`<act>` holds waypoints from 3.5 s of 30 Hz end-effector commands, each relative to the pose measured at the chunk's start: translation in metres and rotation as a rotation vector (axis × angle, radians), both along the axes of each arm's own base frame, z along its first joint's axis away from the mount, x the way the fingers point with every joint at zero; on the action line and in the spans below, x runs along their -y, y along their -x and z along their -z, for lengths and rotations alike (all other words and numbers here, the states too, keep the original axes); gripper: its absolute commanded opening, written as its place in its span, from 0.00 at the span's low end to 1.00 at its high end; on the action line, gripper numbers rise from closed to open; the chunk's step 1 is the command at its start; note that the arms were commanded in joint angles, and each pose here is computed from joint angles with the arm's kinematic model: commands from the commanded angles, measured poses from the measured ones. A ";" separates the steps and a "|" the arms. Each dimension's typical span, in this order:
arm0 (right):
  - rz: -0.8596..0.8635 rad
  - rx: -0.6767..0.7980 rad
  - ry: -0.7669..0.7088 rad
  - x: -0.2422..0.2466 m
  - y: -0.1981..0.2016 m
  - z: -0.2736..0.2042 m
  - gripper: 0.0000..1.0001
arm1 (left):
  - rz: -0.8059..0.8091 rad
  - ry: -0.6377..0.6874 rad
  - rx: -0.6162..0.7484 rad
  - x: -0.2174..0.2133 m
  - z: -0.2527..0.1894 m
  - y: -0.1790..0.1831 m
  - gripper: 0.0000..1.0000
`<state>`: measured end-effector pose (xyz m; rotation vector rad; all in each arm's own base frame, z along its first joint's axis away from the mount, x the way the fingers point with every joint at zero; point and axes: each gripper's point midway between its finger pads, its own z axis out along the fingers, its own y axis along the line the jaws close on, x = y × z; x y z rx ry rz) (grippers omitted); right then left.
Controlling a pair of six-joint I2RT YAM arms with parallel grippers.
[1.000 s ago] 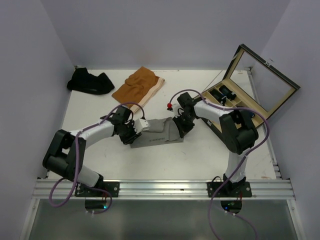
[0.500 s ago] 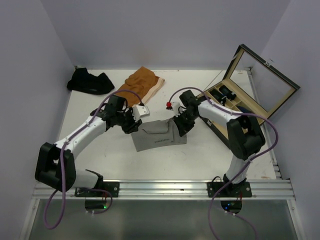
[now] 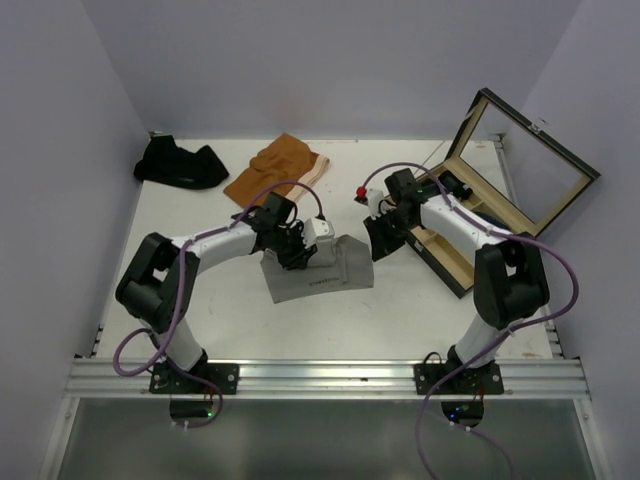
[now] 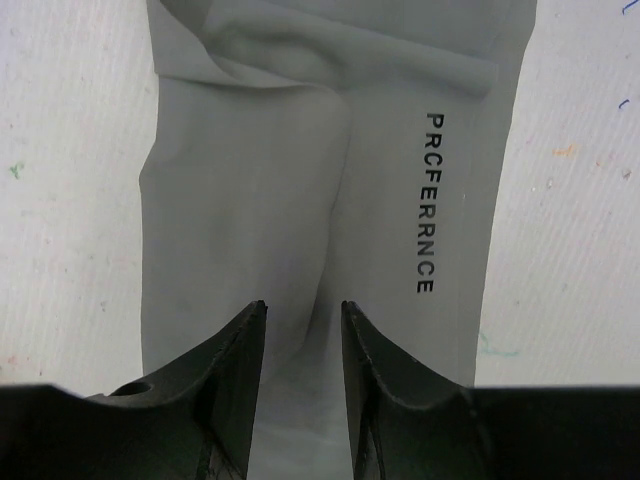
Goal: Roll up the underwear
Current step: Flatten the underwear, then fold the underwear
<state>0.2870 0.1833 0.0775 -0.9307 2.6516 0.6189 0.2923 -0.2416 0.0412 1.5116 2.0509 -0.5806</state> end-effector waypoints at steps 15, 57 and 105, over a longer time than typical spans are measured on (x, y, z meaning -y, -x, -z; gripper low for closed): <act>0.014 0.000 -0.013 0.003 -0.006 -0.011 0.12 | 0.031 0.016 0.065 0.039 0.009 -0.028 0.20; 0.043 -0.067 0.174 0.013 0.031 0.048 0.13 | -0.026 -0.029 -0.018 -0.055 -0.003 0.038 0.41; -0.203 -0.123 0.253 -0.003 0.056 0.067 0.10 | -0.182 -0.239 -0.066 -0.099 0.042 0.056 0.42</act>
